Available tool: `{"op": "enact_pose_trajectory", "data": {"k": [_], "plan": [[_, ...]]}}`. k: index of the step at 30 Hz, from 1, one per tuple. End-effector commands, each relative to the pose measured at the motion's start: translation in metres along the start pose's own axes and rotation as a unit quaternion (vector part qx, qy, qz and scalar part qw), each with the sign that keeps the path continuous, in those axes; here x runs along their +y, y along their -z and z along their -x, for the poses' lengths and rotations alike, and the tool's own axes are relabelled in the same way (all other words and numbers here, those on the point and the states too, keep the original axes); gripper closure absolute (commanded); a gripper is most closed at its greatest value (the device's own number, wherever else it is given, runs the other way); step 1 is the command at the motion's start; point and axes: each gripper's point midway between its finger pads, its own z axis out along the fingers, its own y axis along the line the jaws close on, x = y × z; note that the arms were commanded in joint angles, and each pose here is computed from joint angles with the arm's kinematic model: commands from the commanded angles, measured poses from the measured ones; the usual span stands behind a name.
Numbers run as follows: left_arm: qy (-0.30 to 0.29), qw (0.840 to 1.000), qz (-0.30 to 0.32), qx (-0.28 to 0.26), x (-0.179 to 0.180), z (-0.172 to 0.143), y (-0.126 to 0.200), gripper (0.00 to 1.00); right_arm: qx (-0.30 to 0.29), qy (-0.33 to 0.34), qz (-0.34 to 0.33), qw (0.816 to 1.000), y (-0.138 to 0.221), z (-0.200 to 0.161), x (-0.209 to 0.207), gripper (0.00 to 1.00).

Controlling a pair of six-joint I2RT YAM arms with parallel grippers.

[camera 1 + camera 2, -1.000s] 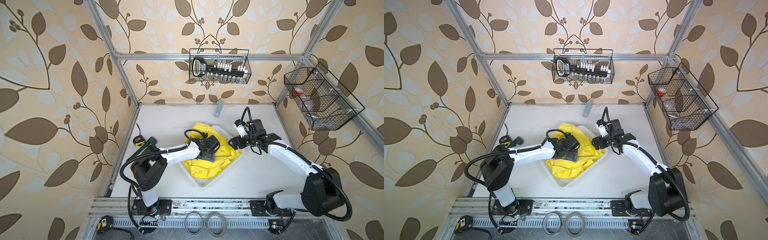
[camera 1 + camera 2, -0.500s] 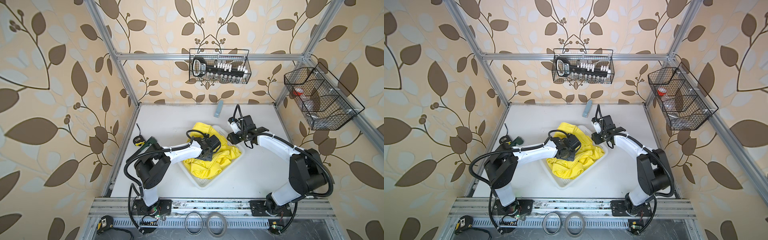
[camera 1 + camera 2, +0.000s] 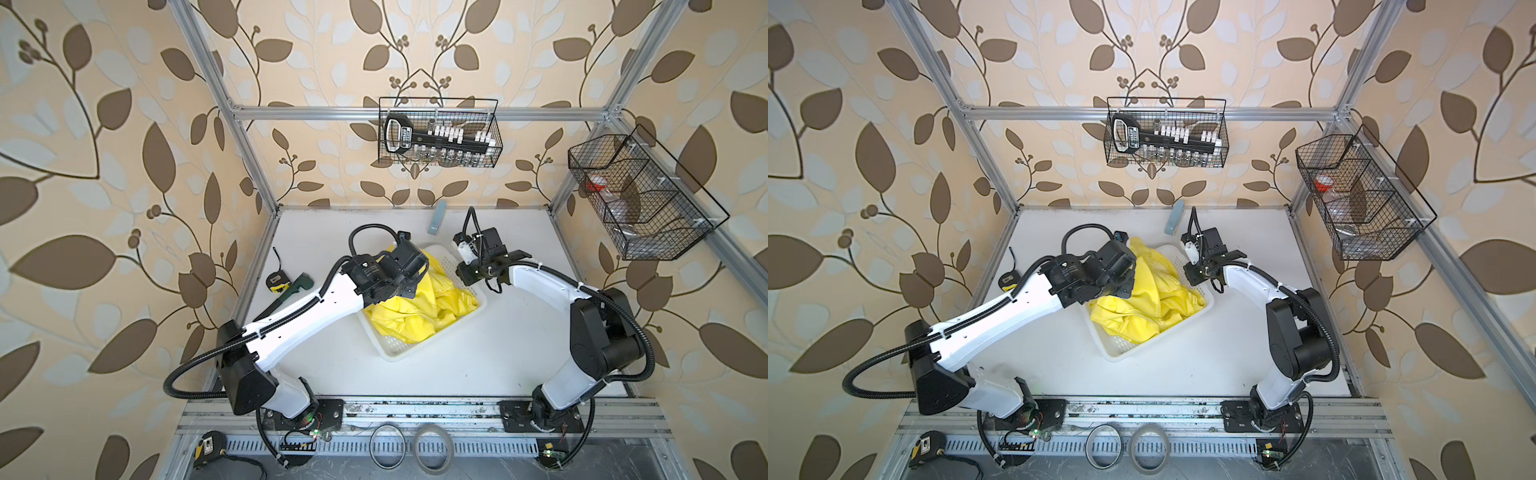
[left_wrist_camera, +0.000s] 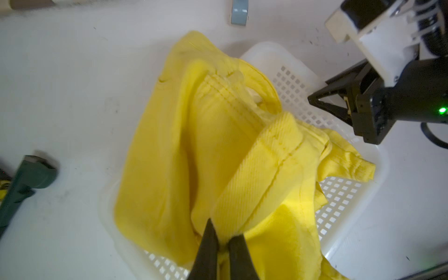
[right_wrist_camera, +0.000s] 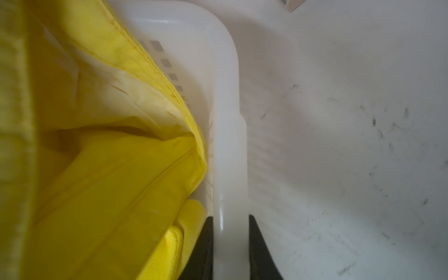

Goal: Fold and stack the trousers
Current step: Move the basket to the top-right of the table, then place the trousers at the middle-left of the table.

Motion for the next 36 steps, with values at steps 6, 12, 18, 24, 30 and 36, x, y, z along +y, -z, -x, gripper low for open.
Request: {"op": "enact_pose_trajectory", "data": {"k": [6, 12, 18, 24, 30, 36], "plan": [[0.002, 0.989, 0.137, -0.064, 0.093, 0.032, 0.054, 1.00, 0.004, -0.031, -0.067, 0.997, 0.036, -0.021, -0.066, 0.85], [0.048, 0.975, 0.207, -0.068, 0.161, 0.025, 0.072, 1.00, 0.021, -0.082, -0.109, 0.990, 0.053, -0.045, -0.121, 0.84], [0.090, 0.938, 0.329, -0.071, 0.235, 0.013, 0.104, 1.00, 0.019, -0.134, -0.165, 0.977, 0.071, -0.061, -0.167, 0.84], [0.120, 0.900, 0.413, -0.066, 0.282, -0.004, 0.121, 1.00, 0.017, -0.172, -0.251, 0.952, 0.087, -0.071, -0.211, 0.84], [0.124, 0.852, 0.503, -0.071, 0.313, -0.012, 0.148, 1.00, 0.004, -0.204, -0.307, 0.930, 0.096, -0.075, -0.244, 0.84], [0.139, 0.841, 0.516, -0.083, 0.321, -0.010, 0.164, 1.00, 0.000, -0.222, -0.343, 0.913, 0.094, -0.074, -0.267, 0.83]]}}
